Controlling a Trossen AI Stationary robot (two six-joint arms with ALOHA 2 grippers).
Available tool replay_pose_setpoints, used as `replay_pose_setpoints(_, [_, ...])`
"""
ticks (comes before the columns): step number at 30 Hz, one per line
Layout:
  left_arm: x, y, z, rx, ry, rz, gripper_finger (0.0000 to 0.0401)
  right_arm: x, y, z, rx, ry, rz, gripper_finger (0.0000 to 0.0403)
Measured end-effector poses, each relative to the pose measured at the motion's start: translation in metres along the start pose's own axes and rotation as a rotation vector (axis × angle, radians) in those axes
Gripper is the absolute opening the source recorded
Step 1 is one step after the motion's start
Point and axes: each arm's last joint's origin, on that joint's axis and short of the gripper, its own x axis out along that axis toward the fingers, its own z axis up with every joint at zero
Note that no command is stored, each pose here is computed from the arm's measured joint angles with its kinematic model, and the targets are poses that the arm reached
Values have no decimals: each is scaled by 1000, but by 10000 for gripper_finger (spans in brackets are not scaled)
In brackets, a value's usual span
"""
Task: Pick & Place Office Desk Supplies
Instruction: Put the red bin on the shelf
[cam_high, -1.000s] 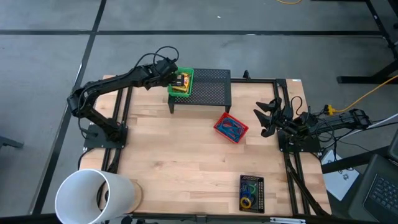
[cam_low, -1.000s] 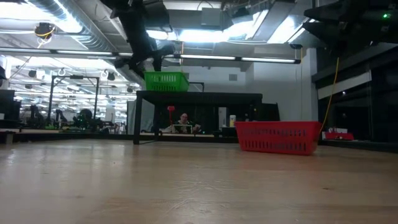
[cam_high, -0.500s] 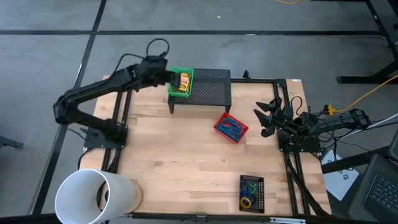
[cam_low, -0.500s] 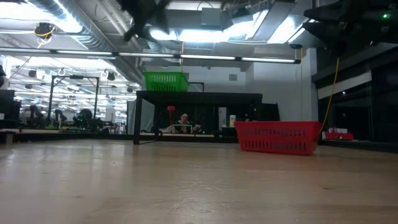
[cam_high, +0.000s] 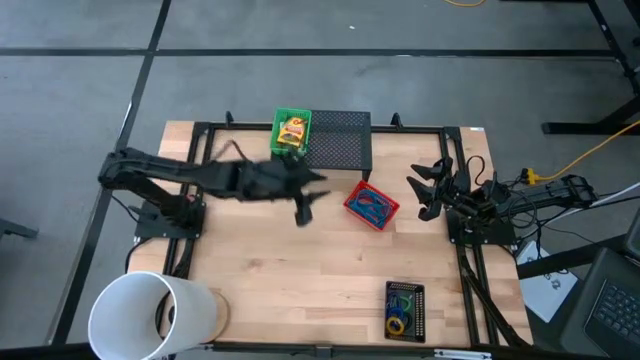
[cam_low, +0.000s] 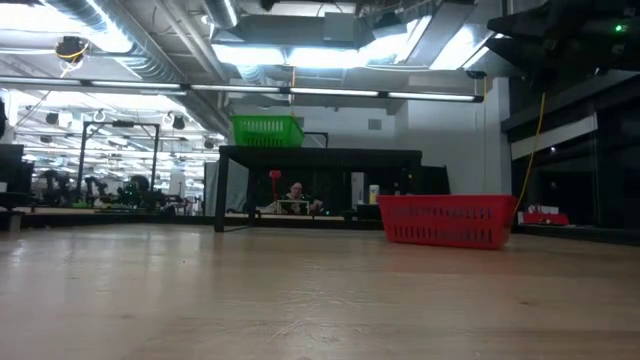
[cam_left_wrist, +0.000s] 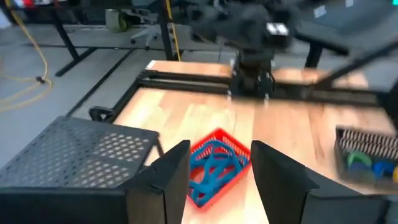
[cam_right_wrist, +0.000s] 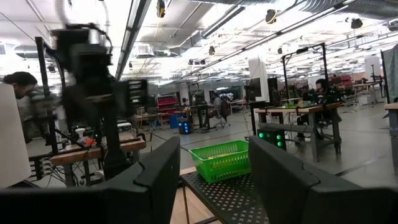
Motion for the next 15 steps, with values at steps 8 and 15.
replay_pose_setpoints(8, [53, -62, -12, 208, 156, -19, 164, 0, 0, -1, -9, 10, 1, 189])
replay_pose_setpoints(15, [114, -95, -13, 163, 206, 53, 164, 0, 0, -2, -15, 18, 1, 189])
